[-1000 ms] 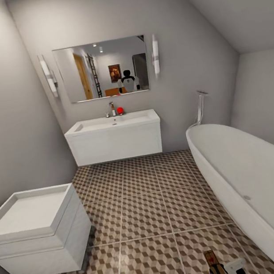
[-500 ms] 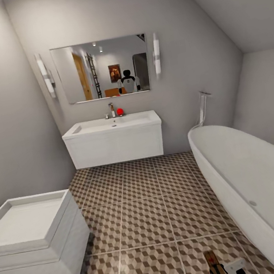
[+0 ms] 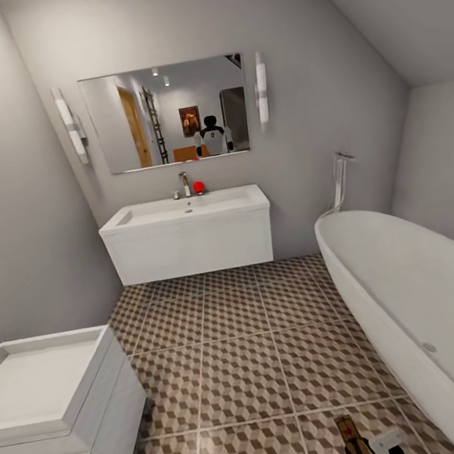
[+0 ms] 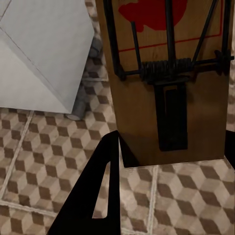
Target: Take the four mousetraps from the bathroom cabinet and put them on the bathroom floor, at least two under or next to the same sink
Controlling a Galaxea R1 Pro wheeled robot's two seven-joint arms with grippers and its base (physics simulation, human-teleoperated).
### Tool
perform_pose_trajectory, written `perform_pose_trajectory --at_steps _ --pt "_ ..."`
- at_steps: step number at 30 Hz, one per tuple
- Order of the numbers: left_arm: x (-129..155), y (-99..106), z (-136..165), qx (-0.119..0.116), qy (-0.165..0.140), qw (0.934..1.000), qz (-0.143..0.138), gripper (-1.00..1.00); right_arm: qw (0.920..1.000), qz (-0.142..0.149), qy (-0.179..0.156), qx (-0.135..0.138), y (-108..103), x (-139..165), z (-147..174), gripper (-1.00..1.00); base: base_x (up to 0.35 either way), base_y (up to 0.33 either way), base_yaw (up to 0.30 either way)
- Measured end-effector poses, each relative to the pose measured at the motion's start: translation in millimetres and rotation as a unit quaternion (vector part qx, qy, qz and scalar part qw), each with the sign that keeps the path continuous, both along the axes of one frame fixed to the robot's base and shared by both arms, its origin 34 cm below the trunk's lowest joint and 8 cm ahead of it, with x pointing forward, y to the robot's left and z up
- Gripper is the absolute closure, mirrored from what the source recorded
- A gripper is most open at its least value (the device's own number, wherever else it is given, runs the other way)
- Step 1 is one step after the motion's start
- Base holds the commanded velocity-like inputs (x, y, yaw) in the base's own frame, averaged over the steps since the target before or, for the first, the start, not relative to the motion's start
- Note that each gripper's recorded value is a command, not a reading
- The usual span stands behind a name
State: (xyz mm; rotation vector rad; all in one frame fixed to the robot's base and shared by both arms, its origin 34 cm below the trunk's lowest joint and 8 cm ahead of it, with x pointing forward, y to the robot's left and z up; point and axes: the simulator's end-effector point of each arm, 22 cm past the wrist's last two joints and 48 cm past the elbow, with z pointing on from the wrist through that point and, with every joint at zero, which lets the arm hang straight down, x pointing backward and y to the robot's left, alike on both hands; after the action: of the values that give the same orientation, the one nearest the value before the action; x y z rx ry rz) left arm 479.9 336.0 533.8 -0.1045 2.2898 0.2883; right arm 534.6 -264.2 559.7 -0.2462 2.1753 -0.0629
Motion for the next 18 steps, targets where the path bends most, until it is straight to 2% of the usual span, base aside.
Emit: perform_pose_trajectory --at_steps 18 --pt "0.1 -0.3 0.1 0.000 0.000 1.0000 0.000 1.00 1.0000 0.000 0.000 0.001 1.9 0.0 0.0 1.00 0.195 0.000 0.000"
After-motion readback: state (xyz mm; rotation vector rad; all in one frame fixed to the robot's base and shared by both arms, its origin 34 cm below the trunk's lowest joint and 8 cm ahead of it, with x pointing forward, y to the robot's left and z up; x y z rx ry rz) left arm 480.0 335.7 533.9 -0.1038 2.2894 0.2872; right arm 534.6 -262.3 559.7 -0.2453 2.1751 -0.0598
